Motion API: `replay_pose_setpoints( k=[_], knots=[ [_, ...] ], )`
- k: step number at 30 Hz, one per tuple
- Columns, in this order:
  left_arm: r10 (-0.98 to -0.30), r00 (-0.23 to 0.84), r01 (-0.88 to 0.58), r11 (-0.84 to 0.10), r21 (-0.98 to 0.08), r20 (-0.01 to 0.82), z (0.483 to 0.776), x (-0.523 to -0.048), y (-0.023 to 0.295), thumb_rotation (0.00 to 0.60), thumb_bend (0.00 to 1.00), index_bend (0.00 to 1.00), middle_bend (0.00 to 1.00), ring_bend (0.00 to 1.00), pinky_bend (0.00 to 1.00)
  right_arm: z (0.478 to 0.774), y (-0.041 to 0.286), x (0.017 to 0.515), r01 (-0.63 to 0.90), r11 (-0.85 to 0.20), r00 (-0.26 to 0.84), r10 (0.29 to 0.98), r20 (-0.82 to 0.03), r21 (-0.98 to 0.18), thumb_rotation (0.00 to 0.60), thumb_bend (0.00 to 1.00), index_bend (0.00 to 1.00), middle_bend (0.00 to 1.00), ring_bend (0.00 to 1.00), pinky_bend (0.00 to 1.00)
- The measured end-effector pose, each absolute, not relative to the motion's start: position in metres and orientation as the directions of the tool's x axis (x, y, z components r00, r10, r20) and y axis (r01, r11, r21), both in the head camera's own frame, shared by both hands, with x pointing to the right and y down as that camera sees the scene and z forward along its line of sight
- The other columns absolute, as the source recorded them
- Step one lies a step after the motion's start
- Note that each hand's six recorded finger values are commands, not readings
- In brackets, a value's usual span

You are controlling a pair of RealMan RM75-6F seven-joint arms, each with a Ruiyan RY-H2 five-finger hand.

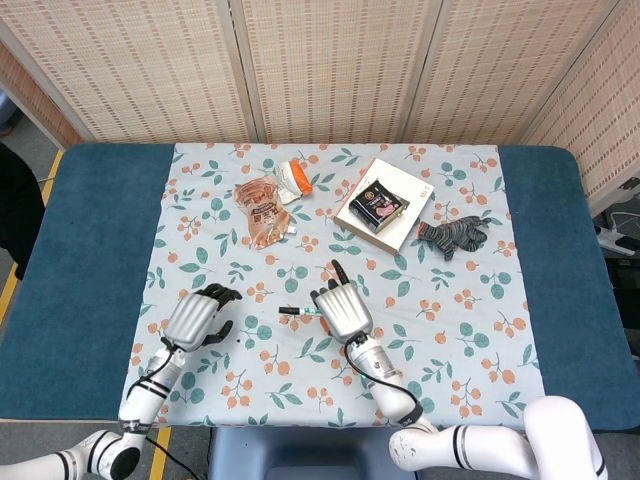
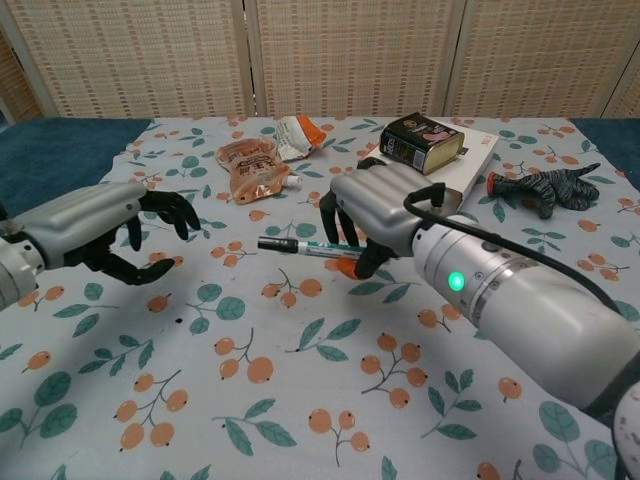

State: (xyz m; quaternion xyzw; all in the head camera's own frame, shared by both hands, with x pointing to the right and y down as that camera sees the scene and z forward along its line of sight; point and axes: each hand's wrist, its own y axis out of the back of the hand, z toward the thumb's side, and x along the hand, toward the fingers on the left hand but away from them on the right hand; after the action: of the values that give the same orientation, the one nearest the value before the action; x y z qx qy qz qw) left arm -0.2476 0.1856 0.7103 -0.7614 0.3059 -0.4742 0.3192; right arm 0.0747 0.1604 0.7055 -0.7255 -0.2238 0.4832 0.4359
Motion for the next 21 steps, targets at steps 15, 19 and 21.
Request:
replay_pose_setpoints(
  k=[15,19,21],
  knots=[
    [-0.792,0.409,-0.208,-0.564,-0.799,0.453,0.713,-0.193,0.186,0.6,0.38,0.36,0.42,0.3,0.55,0.714,0.162,0.065,-0.108,-0.525,0.416,0.747,-0.518,-0.844,0.6,0.43,0.8,0.72,0.35,0.0],
    [-0.79,0.415,-0.213,-0.566,-0.797,0.45,0.715,-0.188,0.187,0.6,0.38,0.37,0.43,0.31,0.56,0.713,0.162,0.062,-0.085,-0.531,0.417,0.749,-0.514,-0.843,0.6,0.43,0.8,0.72,0.35,0.0],
    [-0.788,0.417,-0.211,-0.568,-0.795,0.452,0.716,-0.185,0.187,0.6,0.38,0.37,0.43,0.31,0.56,0.712,0.162,0.061,-0.079,-0.534,0.419,0.749,-0.514,-0.842,0.6,0.43,0.8,0.72,0.35,0.0]
  ],
)
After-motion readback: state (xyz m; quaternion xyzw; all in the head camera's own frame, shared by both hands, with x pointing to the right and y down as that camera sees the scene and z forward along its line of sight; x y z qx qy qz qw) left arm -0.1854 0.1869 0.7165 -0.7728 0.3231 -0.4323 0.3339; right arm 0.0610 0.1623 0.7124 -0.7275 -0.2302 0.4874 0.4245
